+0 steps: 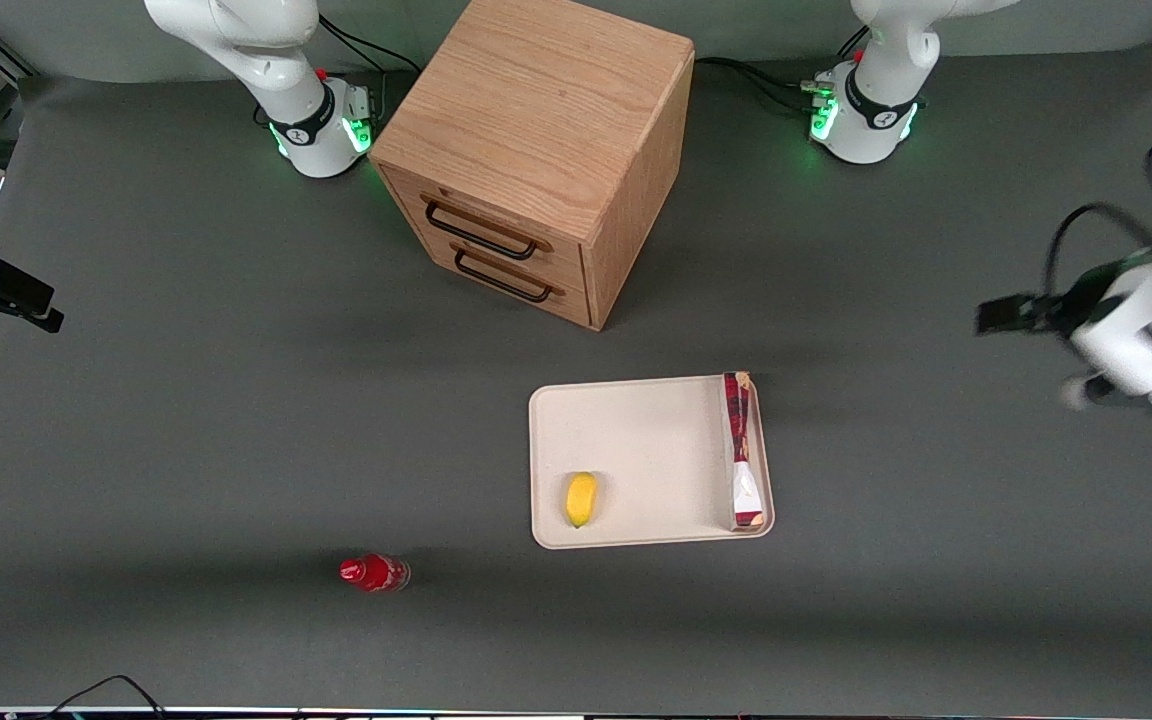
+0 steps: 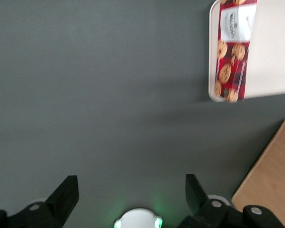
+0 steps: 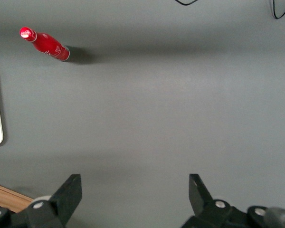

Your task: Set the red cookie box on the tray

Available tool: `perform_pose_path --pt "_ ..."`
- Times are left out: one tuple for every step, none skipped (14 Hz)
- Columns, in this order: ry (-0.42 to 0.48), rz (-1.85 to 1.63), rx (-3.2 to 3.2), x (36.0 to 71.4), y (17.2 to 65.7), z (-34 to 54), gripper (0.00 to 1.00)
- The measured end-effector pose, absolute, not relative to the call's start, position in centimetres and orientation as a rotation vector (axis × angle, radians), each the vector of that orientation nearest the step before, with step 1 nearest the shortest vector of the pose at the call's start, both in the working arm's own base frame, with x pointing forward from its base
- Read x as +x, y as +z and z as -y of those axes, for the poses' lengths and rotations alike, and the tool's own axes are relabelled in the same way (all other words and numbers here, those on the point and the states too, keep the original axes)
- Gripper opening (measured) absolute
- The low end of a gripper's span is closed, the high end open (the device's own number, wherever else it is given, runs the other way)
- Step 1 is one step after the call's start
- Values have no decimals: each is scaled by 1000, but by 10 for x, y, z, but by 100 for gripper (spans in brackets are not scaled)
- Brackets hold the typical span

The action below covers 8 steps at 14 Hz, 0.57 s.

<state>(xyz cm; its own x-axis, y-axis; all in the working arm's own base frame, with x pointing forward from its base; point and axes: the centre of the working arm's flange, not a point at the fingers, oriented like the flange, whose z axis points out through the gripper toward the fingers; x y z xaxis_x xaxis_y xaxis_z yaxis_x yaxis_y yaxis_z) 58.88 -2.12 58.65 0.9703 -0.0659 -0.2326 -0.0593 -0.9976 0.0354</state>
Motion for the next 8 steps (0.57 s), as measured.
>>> perform_pose_path --pt "-355 103 3094 574 599 13 100" --pt "-348 103 3098 558 608 12 100" --pt "-346 108 3102 541 614 14 100" --pt "-343 116 3107 524 618 18 100" --pt "-338 125 3112 508 622 22 100" --pt "-328 130 3117 495 627 25 100" --pt "-308 131 3121 488 634 25 100" --pt "-281 131 3124 484 642 25 100"
